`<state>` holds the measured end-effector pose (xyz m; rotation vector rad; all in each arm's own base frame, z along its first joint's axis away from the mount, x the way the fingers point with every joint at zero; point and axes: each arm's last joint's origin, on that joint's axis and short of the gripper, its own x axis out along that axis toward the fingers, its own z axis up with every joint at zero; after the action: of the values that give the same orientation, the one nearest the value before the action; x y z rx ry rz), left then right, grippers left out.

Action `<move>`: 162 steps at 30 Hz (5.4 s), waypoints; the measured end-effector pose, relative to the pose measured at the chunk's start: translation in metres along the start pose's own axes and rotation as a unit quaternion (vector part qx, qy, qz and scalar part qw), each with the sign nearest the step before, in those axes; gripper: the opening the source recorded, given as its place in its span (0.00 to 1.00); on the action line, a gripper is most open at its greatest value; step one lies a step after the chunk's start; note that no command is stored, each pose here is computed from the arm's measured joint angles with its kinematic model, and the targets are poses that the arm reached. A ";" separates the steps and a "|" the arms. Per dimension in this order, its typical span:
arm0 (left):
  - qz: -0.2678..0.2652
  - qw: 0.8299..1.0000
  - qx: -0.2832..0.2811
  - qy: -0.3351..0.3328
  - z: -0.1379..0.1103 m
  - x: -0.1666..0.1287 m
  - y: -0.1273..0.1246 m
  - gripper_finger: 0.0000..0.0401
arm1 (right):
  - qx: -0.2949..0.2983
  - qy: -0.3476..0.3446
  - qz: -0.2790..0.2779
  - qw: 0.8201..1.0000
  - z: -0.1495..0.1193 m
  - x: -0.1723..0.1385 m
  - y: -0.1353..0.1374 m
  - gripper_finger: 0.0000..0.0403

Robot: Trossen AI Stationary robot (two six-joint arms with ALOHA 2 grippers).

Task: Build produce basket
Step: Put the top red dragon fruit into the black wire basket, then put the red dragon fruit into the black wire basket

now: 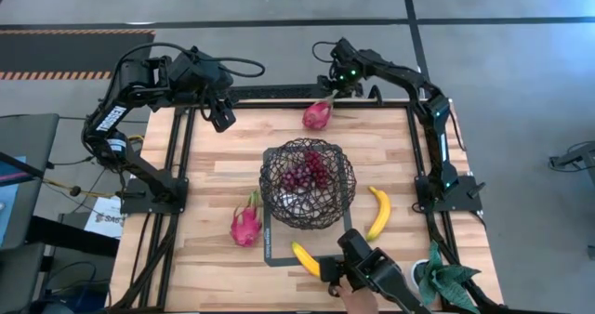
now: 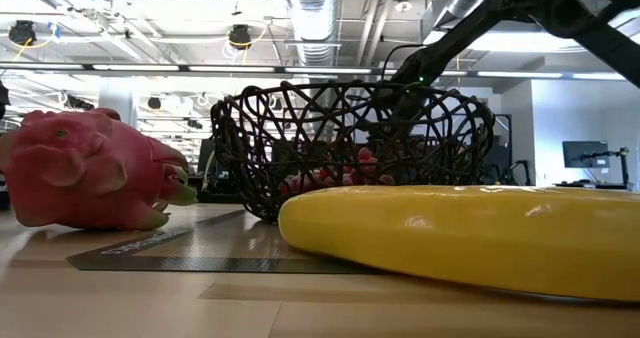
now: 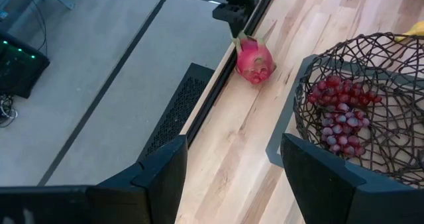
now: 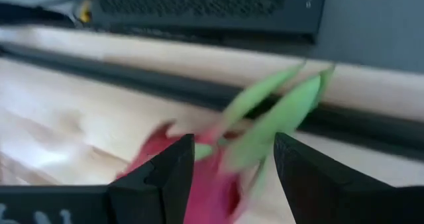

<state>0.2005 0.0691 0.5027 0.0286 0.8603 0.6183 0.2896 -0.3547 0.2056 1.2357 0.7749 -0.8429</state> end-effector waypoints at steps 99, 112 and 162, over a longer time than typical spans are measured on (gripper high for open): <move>-0.005 0.999 0.037 0.000 0.000 0.000 0.000 0.57 | -0.420 -0.155 -0.266 0.853 -0.363 -0.102 0.181 0.00; -0.005 0.999 0.054 0.000 0.000 0.000 0.000 0.57 | -0.323 -0.115 -0.262 0.902 -0.422 -0.066 0.148 0.00; -0.009 0.978 -0.132 0.162 -0.089 0.051 -0.063 0.57 | -0.450 -0.190 -0.188 0.852 -0.322 -0.215 0.163 0.53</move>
<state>0.1932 0.0238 0.3909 -0.3293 1.0845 0.7278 0.3115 0.0081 0.4157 0.0672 0.9337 -0.8395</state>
